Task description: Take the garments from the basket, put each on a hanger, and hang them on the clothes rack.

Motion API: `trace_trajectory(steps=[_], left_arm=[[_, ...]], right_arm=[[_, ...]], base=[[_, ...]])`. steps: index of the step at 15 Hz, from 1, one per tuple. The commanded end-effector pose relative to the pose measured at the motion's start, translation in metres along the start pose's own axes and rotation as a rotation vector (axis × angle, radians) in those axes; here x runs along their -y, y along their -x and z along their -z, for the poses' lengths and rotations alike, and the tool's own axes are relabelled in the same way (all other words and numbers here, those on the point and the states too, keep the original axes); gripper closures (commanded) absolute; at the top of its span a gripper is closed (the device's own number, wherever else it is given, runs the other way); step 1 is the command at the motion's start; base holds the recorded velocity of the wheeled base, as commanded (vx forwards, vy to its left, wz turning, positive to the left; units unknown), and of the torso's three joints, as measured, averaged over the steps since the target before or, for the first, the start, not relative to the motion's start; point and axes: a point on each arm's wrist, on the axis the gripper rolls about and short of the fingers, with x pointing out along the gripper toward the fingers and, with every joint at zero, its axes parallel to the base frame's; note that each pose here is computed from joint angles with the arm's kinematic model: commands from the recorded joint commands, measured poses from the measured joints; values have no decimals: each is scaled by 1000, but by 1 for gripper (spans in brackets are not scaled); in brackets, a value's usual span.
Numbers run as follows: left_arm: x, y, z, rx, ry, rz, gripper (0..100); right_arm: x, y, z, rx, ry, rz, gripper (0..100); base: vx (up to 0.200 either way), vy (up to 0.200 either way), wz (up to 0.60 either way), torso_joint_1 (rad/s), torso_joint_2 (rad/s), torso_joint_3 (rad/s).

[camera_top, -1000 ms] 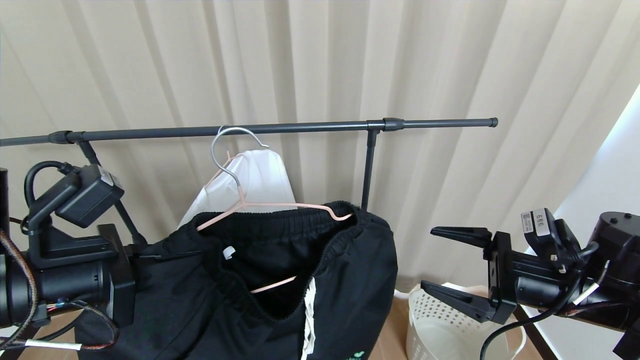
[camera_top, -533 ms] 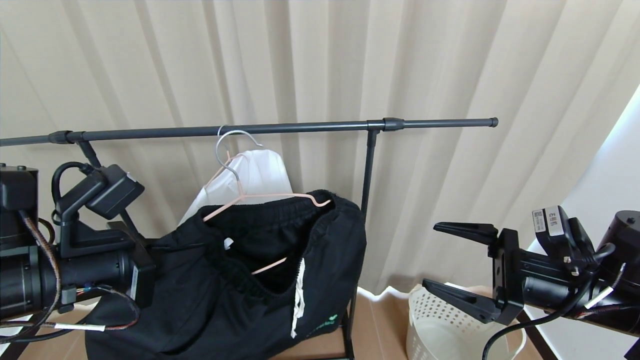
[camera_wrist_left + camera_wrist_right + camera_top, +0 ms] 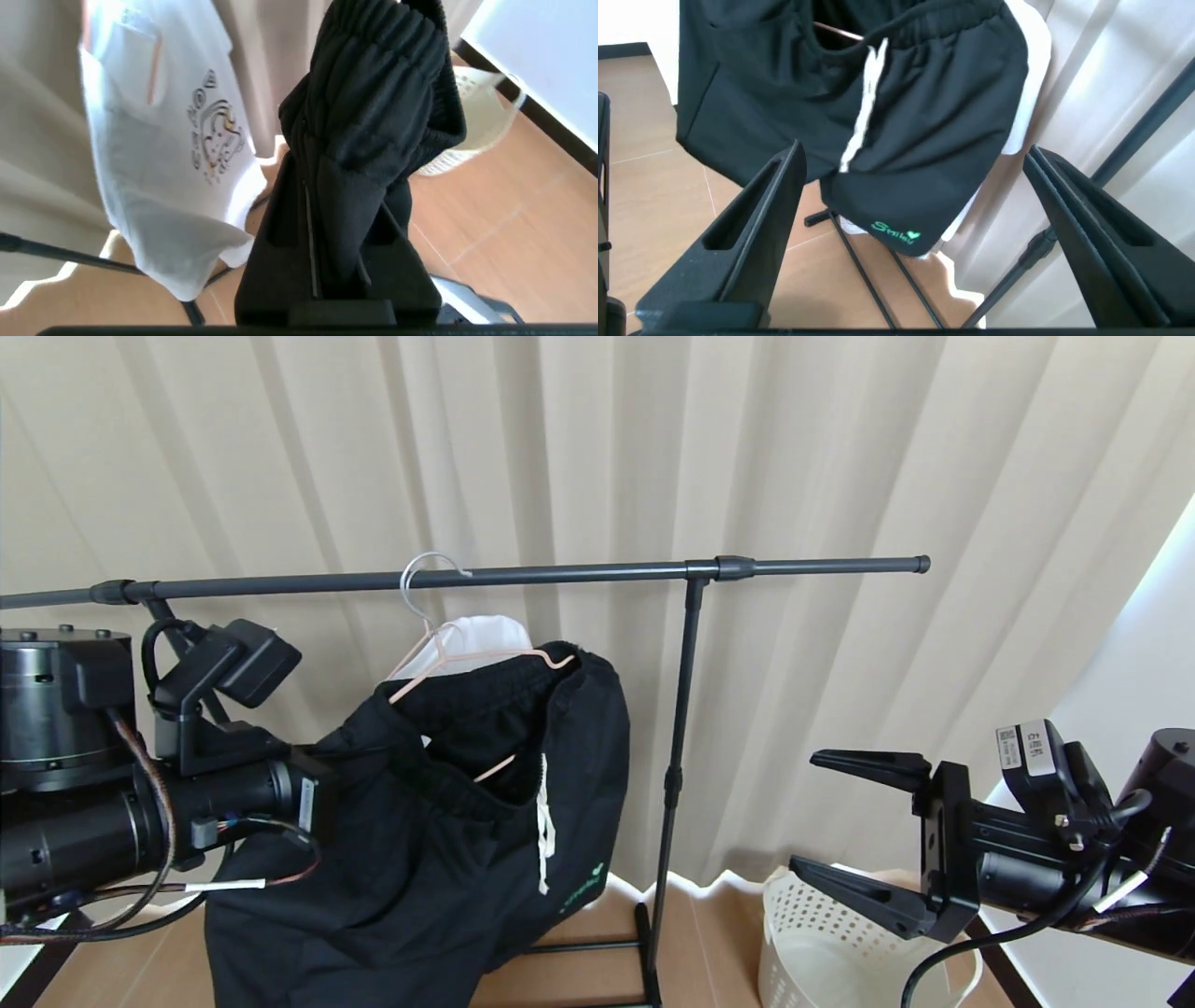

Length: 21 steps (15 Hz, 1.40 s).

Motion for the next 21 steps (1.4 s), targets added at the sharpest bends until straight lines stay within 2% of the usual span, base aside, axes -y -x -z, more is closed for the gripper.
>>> trace_trajectory(steps=[1,4,8,10,11,12,13,21], left_arm=[[8,-23,3,-30,17,-21,100],[20,-50,1,-39,62,-77,100],[32,-82,9,-103,51,-95,100],[31,-105,1,-56,98,-137,100],[31,-106,1,-54,101,-139,100],[33,-124,-7,-15,150,-155,100],[33,-133,-8,-12,162,-157,100],[27,-192,-20,34,173,-191,100]], right_arm=[[0,0,0,2,2,0,0],[0,2,-4,13,14,7,0],[0,4,-7,22,23,13,0],[1,4,-7,22,23,16,0],[1,4,-7,22,23,16,0],[1,3,-6,19,19,15,0],[1,3,-5,15,16,16,0],[4,2,-3,11,12,23,0]], base=[[0,0,0,0,0,0],[0,0,0,0,0,0],[0,0,0,0,0,0],[0,0,0,0,0,0],[0,0,0,0,0,0],[0,0,0,0,0,0],[0,0,0,0,0,0],[0,0,0,0,0,0]])
